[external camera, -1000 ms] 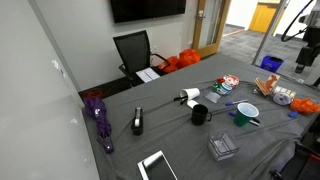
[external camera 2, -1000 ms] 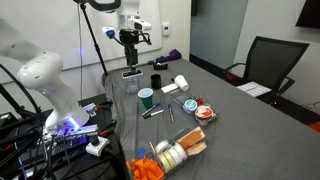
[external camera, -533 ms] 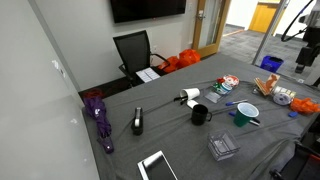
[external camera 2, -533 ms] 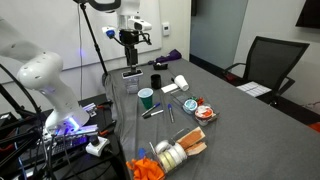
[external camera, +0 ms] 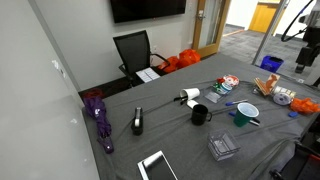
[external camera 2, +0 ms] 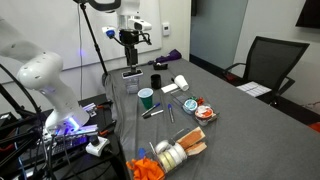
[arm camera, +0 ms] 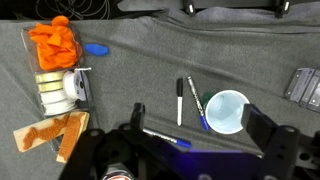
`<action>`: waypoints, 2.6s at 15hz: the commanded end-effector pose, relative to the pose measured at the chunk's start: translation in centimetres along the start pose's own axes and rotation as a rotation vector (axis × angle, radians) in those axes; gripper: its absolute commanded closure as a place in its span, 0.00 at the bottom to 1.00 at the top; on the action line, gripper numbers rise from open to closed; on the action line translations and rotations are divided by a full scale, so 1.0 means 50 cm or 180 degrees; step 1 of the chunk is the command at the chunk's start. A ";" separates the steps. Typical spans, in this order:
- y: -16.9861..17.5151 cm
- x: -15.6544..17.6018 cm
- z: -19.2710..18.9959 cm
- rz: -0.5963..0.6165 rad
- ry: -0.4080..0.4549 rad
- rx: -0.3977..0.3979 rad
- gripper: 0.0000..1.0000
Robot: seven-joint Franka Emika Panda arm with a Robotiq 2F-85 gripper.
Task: Put the pen in the cup
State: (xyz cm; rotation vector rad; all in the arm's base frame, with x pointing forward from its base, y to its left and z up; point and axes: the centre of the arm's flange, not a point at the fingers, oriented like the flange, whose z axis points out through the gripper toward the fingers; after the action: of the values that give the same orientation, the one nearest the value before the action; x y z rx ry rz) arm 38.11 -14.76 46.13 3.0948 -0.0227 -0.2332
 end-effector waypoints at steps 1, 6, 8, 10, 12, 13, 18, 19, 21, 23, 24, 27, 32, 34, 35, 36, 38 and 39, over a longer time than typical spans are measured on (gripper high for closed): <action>0.000 0.000 0.000 0.0000 0.0000 0.0000 0.00; 0.000 0.000 0.000 0.0000 0.0000 0.0000 0.00; 0.000 0.000 0.000 0.0000 0.0000 0.0000 0.00; 0.000 0.000 0.000 0.0000 0.0000 0.0000 0.00; 0.000 0.000 0.000 0.0000 0.0000 0.0000 0.00; 0.000 0.000 0.000 0.0000 0.0000 0.0000 0.00; 0.000 0.000 0.000 0.0000 0.0000 0.0000 0.00; 0.000 0.000 0.000 0.0000 0.0000 0.0000 0.00; 0.000 0.000 0.000 0.0000 0.0000 0.0000 0.00; 0.000 0.000 0.000 0.0000 0.0000 0.0000 0.00; 0.000 0.000 0.000 0.0000 0.0000 0.0000 0.00; 0.004 0.008 0.003 0.0150 -0.0007 0.0078 0.00; 0.027 0.044 0.014 0.0687 0.0014 0.0318 0.00; 0.042 0.064 0.020 0.0964 0.0111 0.0501 0.00; 0.050 0.077 0.023 0.1119 0.0195 0.0608 0.00; 0.057 0.088 0.027 0.1268 0.0269 0.0688 0.00; 0.074 0.117 0.036 0.1580 0.0439 0.0834 0.00; 0.081 0.130 0.042 0.1755 0.0507 0.0881 0.00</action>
State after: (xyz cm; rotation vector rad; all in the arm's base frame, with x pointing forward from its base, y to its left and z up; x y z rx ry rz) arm 41.72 -17.57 44.44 3.2157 -0.7417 -0.0476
